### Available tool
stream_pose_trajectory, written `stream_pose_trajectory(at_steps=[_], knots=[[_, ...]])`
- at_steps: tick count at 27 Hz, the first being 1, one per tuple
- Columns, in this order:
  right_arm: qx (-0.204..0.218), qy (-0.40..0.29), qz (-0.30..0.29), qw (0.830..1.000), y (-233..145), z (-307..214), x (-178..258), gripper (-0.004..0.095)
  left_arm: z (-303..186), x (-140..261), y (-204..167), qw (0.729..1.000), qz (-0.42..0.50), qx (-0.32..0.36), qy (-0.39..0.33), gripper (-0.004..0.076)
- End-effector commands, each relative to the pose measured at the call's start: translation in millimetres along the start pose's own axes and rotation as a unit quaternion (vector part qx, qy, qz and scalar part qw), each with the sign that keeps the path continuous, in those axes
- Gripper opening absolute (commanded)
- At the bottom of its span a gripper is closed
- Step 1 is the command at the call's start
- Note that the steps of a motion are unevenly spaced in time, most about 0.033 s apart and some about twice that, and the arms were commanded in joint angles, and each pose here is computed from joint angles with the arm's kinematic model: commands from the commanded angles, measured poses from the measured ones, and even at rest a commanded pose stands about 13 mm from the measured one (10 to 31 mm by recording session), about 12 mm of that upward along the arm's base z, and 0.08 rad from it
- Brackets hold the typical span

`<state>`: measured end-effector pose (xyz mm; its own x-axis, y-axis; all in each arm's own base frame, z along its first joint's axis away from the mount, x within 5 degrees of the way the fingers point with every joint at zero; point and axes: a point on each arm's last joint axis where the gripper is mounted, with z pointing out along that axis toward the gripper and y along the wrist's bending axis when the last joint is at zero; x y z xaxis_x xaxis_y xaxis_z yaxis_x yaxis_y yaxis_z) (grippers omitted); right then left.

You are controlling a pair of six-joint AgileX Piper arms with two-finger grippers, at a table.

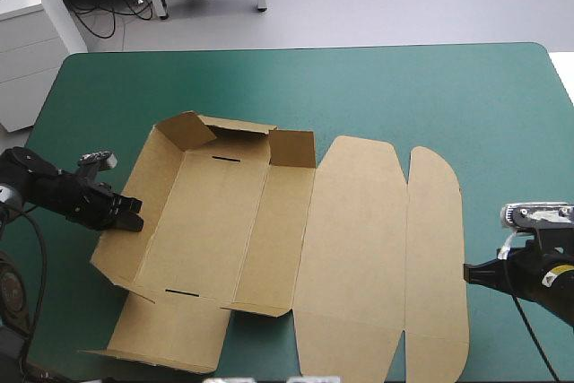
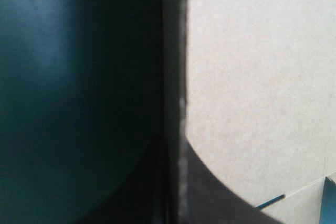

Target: Fold the box

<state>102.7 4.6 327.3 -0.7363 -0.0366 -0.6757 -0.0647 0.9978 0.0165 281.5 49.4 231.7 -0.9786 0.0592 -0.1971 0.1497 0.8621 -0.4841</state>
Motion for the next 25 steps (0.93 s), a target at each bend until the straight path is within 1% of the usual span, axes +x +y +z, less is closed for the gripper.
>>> stream_pose_trajectory(at_steps=[1, 3, 5, 7, 10, 13, 15, 19, 22, 23, 25], knots=[[0.005, -0.035, 0.0, 0.999, -1.0, -5.9, -9.0, -0.002, -11.0, 0.0, -10.8, 1.0, 0.016, 0.002, -0.006, -0.001], [0.005, -0.035, 0.0, 0.999, -1.0, -5.9, -9.0, -0.002, -12.4, -2.9, -9.8, 0.999, 0.041, -0.016, -0.011, -0.001], [0.005, -0.035, 0.0, 0.999, -1.0, -5.9, -9.0, -0.002, -13.6, -12.0, -19.6, 0.994, 0.103, -0.044, -0.003, -0.001], [0.005, -0.035, 0.0, 0.999, -1.0, -5.9, -9.0, -0.002, -14.4, -26.4, -36.1, 0.98, 0.172, -0.096, 0.003, -0.001], [0.005, -0.035, 0.004, 0.999, -1.0, -5.9, -9.0, -0.002, -10.5, -44.5, -69.5, 0.952, 0.267, -0.15, 0.004, -0.001], [0.003, -0.031, 0.005, 0.999, -0.6, -5.8, -8.3, -0.002, -8.8, -62.8, -105.4, 0.914, 0.345, -0.213, -0.029, -0.001], [0.002, -0.023, 0.005, 1.0, -0.5, -5.7, -6.8, -0.002, -7.0, -71.5, -131.7, 0.89, 0.385, -0.236, -0.06, -0.001], [0.001, -0.016, 0.005, 1.0, -0.4, -5.7, -5.4, -0.002, 1.1, -78.9, -193.8, 0.824, 0.484, -0.265, -0.129, -0.001], [0.001, -0.012, 0.005, 1.0, -0.3, -5.7, -4.7, -0.002, 7.1, -75.7, -236.8, 0.757, 0.556, -0.296, -0.174, -0.001], [0.001, -0.012, 0.005, 1.0, -0.3, -5.7, -4.7, -0.002, 9.1, -73.9, -247.6, 0.74, 0.57, -0.302, -0.188, -0.001], [0.001, -0.01, 0.005, 1.0, -0.2, -5.6, -4.3, -0.002, 13.4, -67.0, -272.1, 0.694, 0.61, -0.32, -0.211, -0.001]])
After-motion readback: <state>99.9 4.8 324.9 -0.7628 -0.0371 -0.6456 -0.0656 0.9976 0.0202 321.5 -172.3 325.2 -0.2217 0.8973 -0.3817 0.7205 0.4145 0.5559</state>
